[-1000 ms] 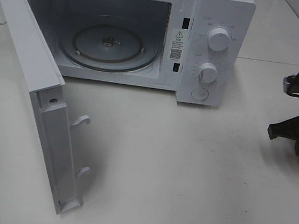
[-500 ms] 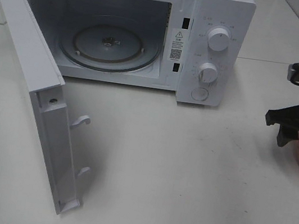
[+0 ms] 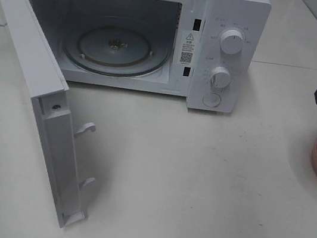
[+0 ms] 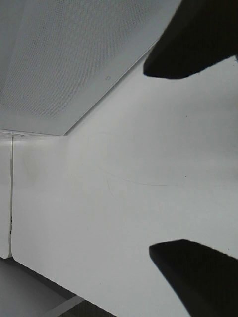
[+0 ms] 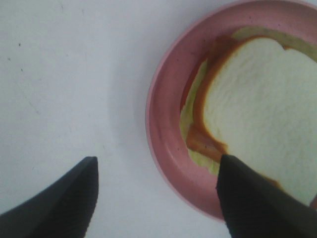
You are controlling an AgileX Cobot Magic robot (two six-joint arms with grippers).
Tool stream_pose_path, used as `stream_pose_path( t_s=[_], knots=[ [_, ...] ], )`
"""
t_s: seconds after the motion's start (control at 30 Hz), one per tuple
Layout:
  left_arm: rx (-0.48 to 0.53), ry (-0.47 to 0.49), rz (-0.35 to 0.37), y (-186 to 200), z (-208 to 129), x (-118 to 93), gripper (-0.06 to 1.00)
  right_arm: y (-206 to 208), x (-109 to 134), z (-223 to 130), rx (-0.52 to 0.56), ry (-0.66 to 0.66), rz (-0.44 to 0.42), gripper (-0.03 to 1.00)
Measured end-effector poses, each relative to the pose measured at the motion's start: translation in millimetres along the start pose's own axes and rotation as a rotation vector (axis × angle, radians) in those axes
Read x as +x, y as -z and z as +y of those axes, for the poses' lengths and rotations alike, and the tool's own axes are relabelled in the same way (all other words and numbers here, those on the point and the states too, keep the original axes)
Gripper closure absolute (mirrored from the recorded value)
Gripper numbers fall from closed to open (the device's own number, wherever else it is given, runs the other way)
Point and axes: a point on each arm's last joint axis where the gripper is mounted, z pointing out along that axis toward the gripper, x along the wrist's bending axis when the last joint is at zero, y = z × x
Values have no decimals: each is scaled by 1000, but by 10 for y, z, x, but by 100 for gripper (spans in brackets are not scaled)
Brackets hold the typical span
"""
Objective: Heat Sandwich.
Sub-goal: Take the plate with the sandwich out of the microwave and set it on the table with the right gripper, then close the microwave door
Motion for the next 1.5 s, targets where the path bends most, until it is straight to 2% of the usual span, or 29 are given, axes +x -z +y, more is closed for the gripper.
stream_pose_path(
  t_s=[0.07, 0.1, 0.13, 0.23, 0.33, 0.4, 0.5, 0.57, 0.63, 0.73, 0.77, 0.83, 0.93, 1.07, 1.5],
  knots=[
    [0, 0, 0, 0, 0, 0, 13, 53, -51, -1, 49, 4, 20, 30],
    [0, 0, 0, 0, 0, 0, 13, 116, -66, -29, 92, 20, 60, 30],
    [0, 0, 0, 0, 0, 0, 13, 116, -66, -29, 92, 20, 60, 30],
    [0, 0, 0, 0, 0, 0, 13, 256, -13, -118, 137, 51, 164, 30],
    [0, 0, 0, 0, 0, 0, 13, 366, 1, -162, 130, 58, 197, 30],
    [0, 0, 0, 0, 0, 0, 13, 573, -3, -269, 83, 65, 217, 30],
    [0, 0, 0, 0, 0, 0, 13, 696, -18, -395, 51, 69, 217, 30],
    [0, 0, 0, 0, 0, 0, 13, 845, -37, -664, 14, 71, 217, 30],
    [0, 0, 0, 0, 0, 0, 13, 866, -41, -746, 10, 72, 217, 30],
    [0, 0, 0, 0, 0, 0, 13, 898, -51, -1135, -8, 71, 217, 30],
    [0, 0, 0, 0, 0, 0, 13, 898, -51, -1135, -8, 71, 217, 30],
    [0, 0, 0, 0, 0, 0, 13, 927, -59, -1412, -42, 68, 217, 30],
    [0, 0, 0, 0, 0, 0, 13, 937, -62, -1570, -65, 66, 216, 30],
    [0, 0, 0, 0, 0, 0, 13, 999, -75, -1949, -124, 62, 217, 30],
    [0, 0, 0, 0, 0, 0, 13, 1088, -132, -2560, -338, 69, 169, 30]
  ],
)
